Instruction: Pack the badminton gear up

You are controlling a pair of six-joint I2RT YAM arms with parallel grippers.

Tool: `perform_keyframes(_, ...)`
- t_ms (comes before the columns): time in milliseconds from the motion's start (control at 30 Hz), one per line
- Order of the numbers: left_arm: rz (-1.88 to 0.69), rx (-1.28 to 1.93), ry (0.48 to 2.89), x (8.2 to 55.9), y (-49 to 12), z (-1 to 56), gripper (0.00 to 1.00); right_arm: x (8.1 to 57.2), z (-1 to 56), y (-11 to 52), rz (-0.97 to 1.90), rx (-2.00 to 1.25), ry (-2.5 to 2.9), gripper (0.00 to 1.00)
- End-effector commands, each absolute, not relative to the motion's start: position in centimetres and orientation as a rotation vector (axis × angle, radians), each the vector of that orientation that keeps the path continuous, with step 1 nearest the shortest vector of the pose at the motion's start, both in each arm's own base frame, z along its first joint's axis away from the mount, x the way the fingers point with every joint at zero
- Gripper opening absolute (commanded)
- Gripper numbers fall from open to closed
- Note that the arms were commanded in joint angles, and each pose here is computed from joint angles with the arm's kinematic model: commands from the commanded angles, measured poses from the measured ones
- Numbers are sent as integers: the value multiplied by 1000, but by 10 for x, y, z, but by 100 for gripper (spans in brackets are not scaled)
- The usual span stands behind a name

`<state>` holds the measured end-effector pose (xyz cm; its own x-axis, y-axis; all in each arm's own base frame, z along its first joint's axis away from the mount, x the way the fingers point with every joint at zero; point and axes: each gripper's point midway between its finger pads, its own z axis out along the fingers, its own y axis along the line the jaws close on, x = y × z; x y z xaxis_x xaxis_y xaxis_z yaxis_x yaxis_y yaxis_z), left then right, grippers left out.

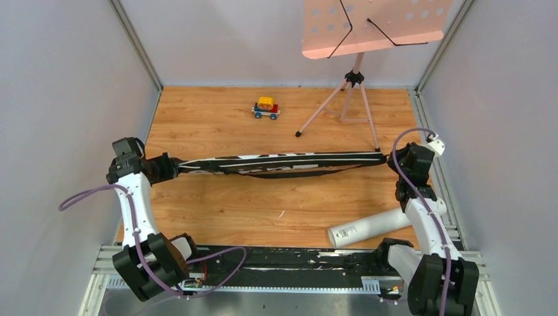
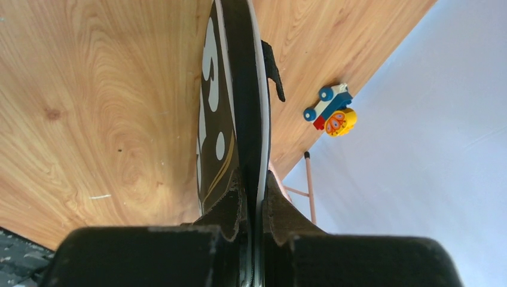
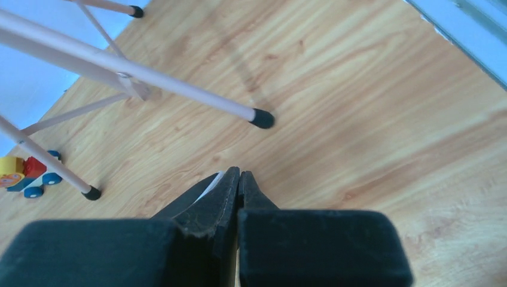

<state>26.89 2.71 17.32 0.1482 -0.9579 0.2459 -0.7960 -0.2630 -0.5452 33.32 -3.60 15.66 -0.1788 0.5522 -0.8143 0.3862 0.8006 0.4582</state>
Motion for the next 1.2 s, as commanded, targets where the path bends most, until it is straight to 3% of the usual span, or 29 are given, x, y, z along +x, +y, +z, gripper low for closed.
perform_keyframes(0, -839, -2079, 1660, 278, 37, 197, 0, 339, 153, -78, 162, 864, 1711, 0)
perform_keyframes(367, -837, -2048, 1651, 284, 42, 199, 0, 352, 151, -55, 346, 789, 1759, 0)
perform_keyframes(433, -842, -2017, 1646, 288, 45, 201, 1, 351, 157, -49, 374, 763, 1767, 7)
perform_keyframes(567, -839, -1977, 1649, 293, 48, 202, 23, 348, 177, -35, 438, 696, 1779, 25)
perform_keyframes(667, -825, -1942, 1641, 295, 52, 205, 47, 343, 192, -20, 507, 634, 1794, 38)
perform_keyframes(833, -776, -1906, 1619, 292, 58, 213, 77, 331, 213, 11, 612, 529, 1821, 57)
perform_keyframes(967, -709, -1865, 1619, 288, 64, 223, 91, 322, 226, 36, 664, 444, 1844, 78)
perform_keyframes(1033, -671, -1835, 1625, 286, 68, 229, 98, 318, 234, 49, 662, 397, 1846, 83)
perform_keyframes(1100, -626, -1808, 1630, 282, 71, 234, 100, 314, 242, 65, 682, 342, 1858, 86)
perform_keyframes(1167, -581, -1783, 1632, 277, 75, 239, 100, 308, 246, 79, 708, 287, 1881, 99)
